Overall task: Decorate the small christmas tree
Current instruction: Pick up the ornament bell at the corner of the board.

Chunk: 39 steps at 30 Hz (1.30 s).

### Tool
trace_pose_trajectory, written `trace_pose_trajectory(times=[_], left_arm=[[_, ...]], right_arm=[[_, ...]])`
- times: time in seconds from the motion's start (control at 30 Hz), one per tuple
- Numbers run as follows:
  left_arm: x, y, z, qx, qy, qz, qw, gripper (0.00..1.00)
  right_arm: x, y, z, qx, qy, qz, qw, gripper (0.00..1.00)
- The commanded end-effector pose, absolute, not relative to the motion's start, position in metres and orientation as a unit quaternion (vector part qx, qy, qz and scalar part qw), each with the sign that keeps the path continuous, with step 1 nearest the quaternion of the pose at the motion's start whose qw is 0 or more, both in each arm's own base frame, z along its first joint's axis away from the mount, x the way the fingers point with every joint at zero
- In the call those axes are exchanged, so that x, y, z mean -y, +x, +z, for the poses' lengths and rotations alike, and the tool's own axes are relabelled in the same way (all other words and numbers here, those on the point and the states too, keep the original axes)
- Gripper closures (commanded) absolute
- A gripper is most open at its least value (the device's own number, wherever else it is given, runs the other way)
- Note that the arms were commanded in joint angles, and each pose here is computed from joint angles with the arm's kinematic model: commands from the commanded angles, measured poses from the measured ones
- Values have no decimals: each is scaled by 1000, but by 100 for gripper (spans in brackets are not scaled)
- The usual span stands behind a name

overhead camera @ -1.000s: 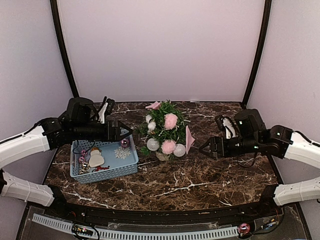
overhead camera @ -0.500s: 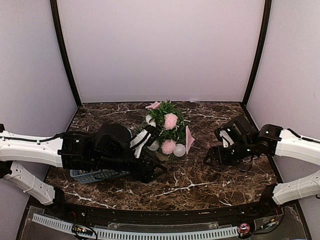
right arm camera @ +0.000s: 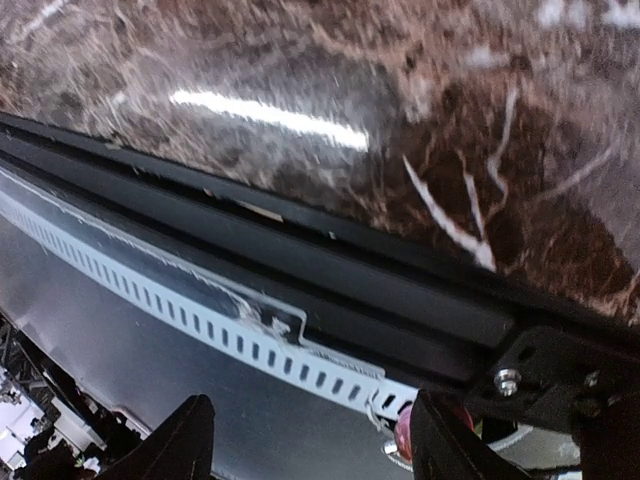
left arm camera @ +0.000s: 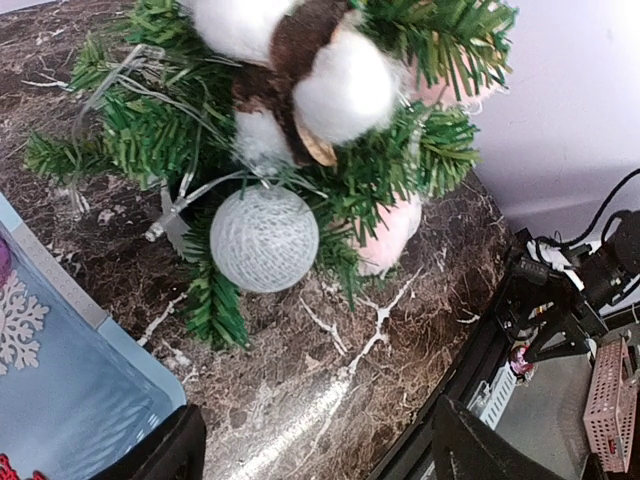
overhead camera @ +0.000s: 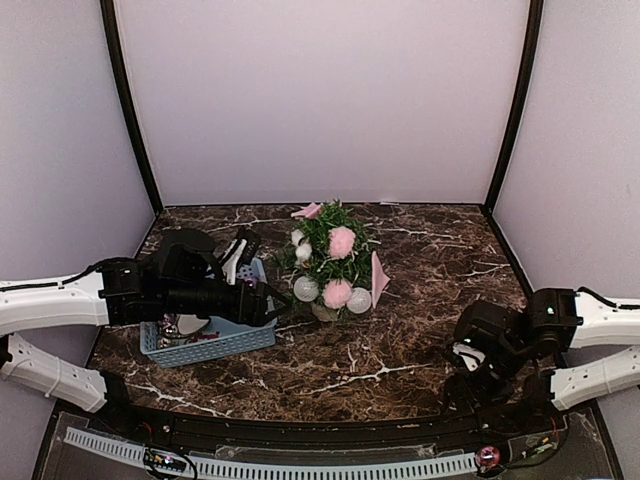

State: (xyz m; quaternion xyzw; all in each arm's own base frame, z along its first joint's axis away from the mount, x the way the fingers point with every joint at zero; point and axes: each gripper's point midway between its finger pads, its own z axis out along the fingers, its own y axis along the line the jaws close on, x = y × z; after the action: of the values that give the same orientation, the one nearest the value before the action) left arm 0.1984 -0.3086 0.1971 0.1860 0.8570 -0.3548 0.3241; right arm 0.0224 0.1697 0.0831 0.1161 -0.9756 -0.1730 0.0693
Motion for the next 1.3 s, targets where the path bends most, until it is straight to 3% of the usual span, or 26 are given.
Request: trace_pose_trajectory(times=[0.0, 0.3, 0.8, 1.27], left_arm=[[298, 202, 196, -856, 188, -373, 305, 20], [287, 224, 184, -851, 193, -391, 292, 20], [276, 243, 183, -842, 188, -416, 286, 20], [267, 240, 186, -845, 180, -411, 291, 19]], right_arm=[[-145, -17, 85, 975, 92, -125, 161, 35], [-130, -78, 62, 945, 158, -48, 283, 38], [-100, -37, 46, 982, 90, 56, 159, 31], [-89, -43, 14, 977, 99, 67, 178, 34]])
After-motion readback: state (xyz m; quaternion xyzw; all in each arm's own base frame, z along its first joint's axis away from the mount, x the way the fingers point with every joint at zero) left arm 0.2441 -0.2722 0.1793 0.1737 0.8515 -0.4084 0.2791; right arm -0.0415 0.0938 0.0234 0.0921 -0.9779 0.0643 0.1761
